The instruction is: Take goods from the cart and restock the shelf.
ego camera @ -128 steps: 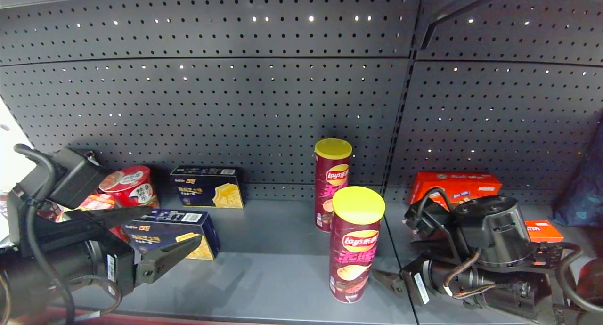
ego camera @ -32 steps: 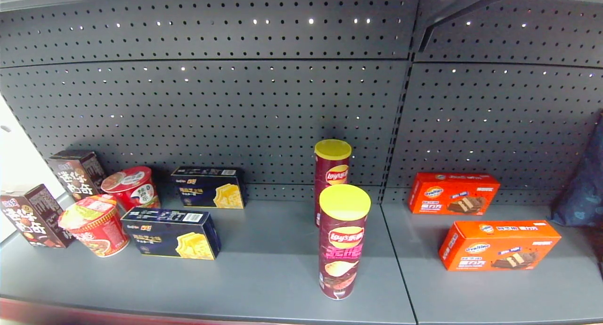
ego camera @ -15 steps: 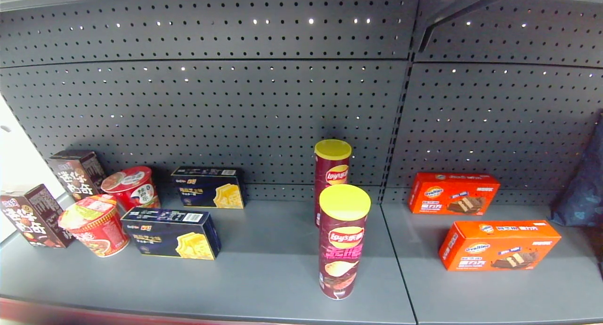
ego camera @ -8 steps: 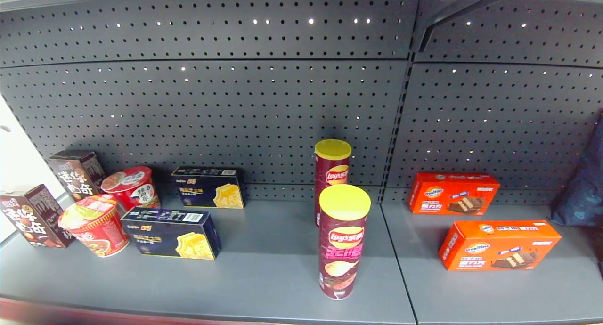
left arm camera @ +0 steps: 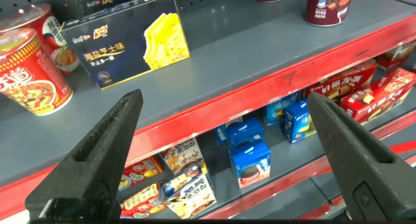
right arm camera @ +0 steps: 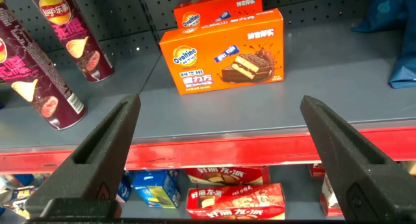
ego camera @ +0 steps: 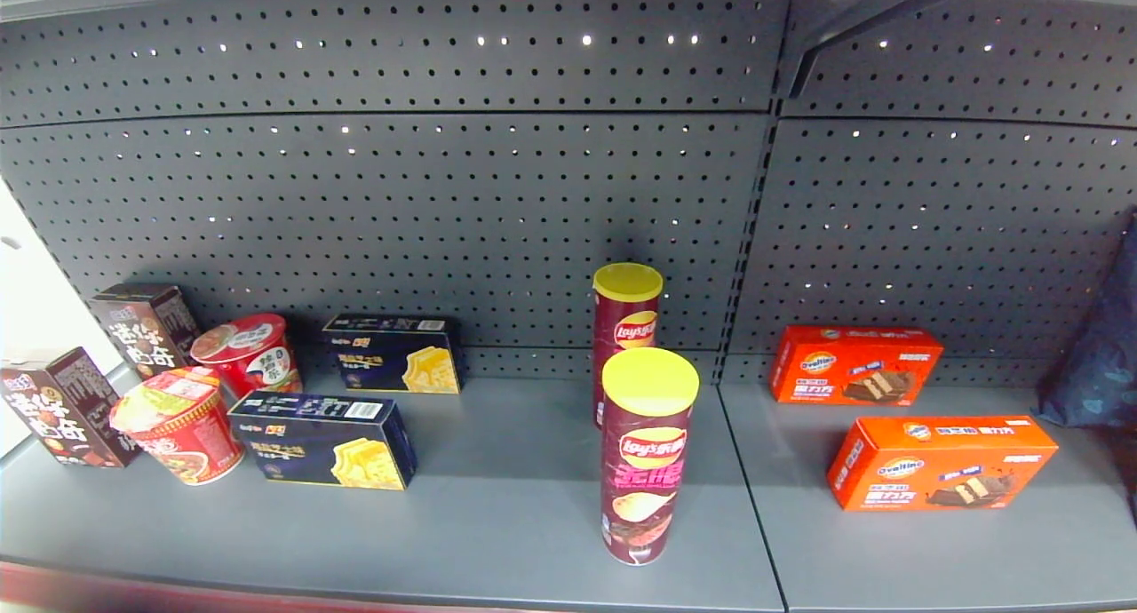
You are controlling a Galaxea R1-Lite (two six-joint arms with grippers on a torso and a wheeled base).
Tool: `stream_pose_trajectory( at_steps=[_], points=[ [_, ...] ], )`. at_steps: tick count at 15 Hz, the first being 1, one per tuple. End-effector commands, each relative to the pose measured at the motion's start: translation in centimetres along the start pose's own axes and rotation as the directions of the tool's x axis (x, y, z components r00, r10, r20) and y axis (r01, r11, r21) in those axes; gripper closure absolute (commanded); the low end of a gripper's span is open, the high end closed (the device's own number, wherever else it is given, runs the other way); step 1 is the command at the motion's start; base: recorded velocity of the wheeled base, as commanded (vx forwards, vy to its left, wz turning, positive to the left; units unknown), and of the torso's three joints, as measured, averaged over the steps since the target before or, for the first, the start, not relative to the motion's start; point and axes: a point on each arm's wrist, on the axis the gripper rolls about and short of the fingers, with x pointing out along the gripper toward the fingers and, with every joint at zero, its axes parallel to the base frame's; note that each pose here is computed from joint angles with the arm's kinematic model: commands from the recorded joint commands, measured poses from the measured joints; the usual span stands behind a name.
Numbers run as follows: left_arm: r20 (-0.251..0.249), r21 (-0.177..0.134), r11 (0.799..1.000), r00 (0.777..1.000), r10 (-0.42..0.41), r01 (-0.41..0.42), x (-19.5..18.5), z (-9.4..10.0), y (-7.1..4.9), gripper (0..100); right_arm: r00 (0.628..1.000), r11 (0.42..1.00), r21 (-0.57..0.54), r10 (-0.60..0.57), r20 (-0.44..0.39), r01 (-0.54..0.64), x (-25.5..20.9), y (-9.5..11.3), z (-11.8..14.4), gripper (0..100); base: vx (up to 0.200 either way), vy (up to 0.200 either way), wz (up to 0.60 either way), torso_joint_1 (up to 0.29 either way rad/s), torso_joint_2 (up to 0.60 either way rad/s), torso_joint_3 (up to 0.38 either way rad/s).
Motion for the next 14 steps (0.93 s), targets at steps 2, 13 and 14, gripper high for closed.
stream_pose_trajectory(
  at_steps=[2,13,14],
  points=[
    [0.000,0.003,1.000,1.000,0.000,0.000,0.01,0.01,0.00,0,1.000,1.000,0.000,0.001,-0.001,-0.001,0.01,0.00,0.01,0,0.000,0.000,0.00,0.000,0.00,0.000],
    [0.001,0.005,1.000,1.000,-0.004,0.004,0.00,0.01,0.01,0,1.000,1.000,0.000,0.001,-0.001,-0.001,0.01,0.00,0.01,0,0.000,0.000,0.00,0.000,0.00,0.000],
    [0.000,0.006,1.000,1.000,-0.001,0.001,0.01,0.01,0.00,0,1.000,1.000,0.000,0.001,-0.001,-0.001,0.01,0.00,0.01,0,0.000,0.000,0.00,0.000,0.00,0.000]
  ],
)
